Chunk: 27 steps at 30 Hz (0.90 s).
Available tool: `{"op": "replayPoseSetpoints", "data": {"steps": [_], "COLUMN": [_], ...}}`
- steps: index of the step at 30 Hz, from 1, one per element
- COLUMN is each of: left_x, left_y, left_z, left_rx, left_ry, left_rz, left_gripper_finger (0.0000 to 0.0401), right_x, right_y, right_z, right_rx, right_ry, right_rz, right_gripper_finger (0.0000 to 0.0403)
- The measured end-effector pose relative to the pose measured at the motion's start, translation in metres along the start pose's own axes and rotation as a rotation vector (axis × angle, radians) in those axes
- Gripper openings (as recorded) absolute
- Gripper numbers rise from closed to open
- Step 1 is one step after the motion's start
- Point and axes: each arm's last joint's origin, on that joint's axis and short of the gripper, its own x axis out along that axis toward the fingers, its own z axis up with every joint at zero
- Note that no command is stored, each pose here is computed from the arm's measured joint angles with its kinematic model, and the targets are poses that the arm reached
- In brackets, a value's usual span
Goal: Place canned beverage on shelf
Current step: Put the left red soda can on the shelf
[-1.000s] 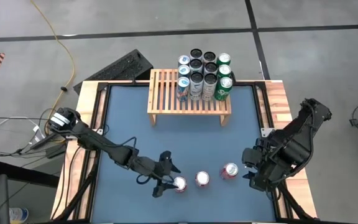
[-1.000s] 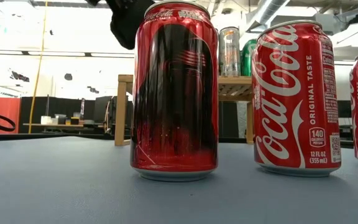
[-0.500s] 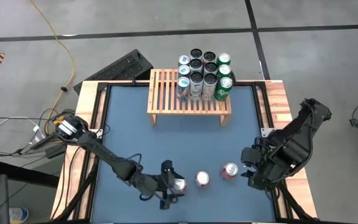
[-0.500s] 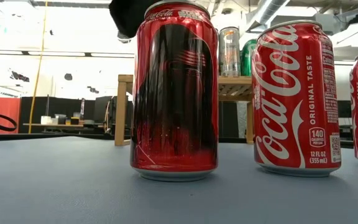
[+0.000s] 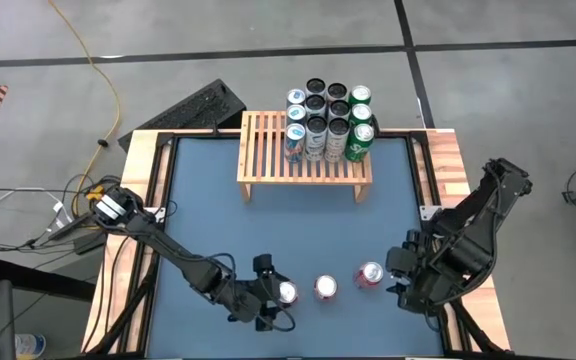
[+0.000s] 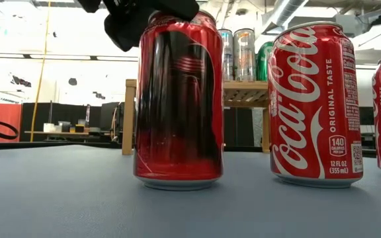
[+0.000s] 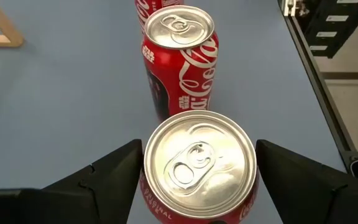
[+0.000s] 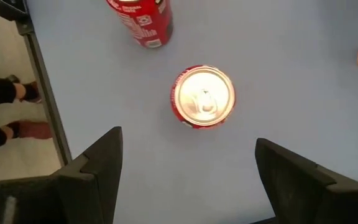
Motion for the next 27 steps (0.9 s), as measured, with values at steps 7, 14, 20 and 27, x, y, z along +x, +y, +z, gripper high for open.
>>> {"op": "replayPoseSetpoints", "data": {"steps": [7,14,20,27], "left_x": [-0.007,-0.022,-0.031,-0.039], "left_y": [0.011,0.02,0.018,0.027], "left_z": [-0.004,-0.002,0.003,0.016], "left_rx": [0.049,0.14,0.39,0.492], "left_ry": [0.092,0.144,0.178,0.176], "left_rz": [0.065,0.107,-0.063,-0.291], "left_gripper_finger": [0.0295,0.0295,0.0284,0.028], "right_x": [0.0,0.0,0.0,0.0], "right_y": [0.003,0.005,0.005,0.005], "right_z": [0.001,0.003,0.004,0.004], "right_rx": [0.011,0.02,0.022,0.02], "right_ry": [-0.014,-0.038,-0.054,-0.071], "right_rz": [0.028,0.05,0.044,0.036], "right_gripper_finger": [0.0301,0.0301,0.0301,0.0301]}}
